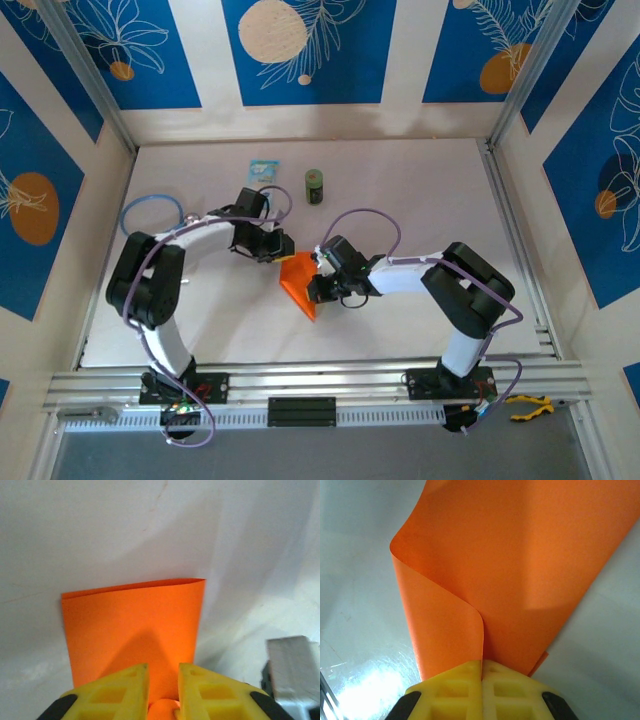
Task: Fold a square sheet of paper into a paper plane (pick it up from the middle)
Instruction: Third fold the triangle at the center of the table.
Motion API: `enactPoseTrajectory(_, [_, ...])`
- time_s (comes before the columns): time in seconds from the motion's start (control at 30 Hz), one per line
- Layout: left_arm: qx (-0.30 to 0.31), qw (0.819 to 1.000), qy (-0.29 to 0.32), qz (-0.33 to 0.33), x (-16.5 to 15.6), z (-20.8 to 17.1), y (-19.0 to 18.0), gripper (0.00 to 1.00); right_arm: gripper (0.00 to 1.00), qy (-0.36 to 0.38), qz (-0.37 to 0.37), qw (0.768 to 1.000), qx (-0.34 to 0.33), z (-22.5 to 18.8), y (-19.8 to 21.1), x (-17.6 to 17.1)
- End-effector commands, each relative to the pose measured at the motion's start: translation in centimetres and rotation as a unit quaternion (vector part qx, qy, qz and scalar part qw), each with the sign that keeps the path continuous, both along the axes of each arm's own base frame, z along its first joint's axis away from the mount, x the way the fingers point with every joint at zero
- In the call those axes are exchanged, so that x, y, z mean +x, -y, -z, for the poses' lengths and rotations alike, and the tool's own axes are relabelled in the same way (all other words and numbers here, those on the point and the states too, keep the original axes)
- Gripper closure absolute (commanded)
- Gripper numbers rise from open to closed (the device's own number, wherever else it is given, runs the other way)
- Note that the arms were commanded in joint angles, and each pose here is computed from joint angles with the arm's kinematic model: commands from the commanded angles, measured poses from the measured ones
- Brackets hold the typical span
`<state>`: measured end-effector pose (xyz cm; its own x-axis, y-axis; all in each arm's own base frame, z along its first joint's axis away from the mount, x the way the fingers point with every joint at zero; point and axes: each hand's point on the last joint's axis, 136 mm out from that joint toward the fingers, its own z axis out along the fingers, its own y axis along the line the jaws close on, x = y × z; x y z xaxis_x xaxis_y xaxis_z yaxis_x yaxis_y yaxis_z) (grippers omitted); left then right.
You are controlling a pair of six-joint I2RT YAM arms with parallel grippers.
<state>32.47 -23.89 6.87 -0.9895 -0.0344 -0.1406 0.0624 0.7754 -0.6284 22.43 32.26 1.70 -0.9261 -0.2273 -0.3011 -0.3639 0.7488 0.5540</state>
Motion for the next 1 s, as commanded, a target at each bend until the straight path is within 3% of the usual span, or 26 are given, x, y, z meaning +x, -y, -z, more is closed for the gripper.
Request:
enactPoseTrajectory(0.0, [-0.008,1.000,0.002,-0.008,-1.4,-1.6,-0.6,0.83,0.99,-0.022,-0.006,1.000,-0.022,1.4,0.6,-1.1])
enactPoseTrajectory(0.1, [-0.047,0.999,0.001,-0.018,-2.8,-2.5,-0.4,0.99,0.99,-0.020,-0.003,1.000,-0.022,1.3,0.7,-1.1])
enactPoseTrajectory(0.3, [-0.146,0.988,-0.005,-0.057,-5.4,-3.0,0.5,1.00,0.99,-0.019,0.010,1.000,-0.019,1.5,1.0,-1.0])
enactPoseTrajectory(0.57, [-0.150,0.986,-0.031,-0.060,-7.9,-0.3,0.9,1.00,0.99,-0.023,0.014,0.999,-0.023,1.7,1.2,-1.1])
enactPoseTrajectory(0.97, [-0.156,0.984,-0.059,-0.057,-8.9,1.9,1.8,1.00,0.99,-0.027,0.013,0.999,-0.028,1.9,1.3,-1.2])
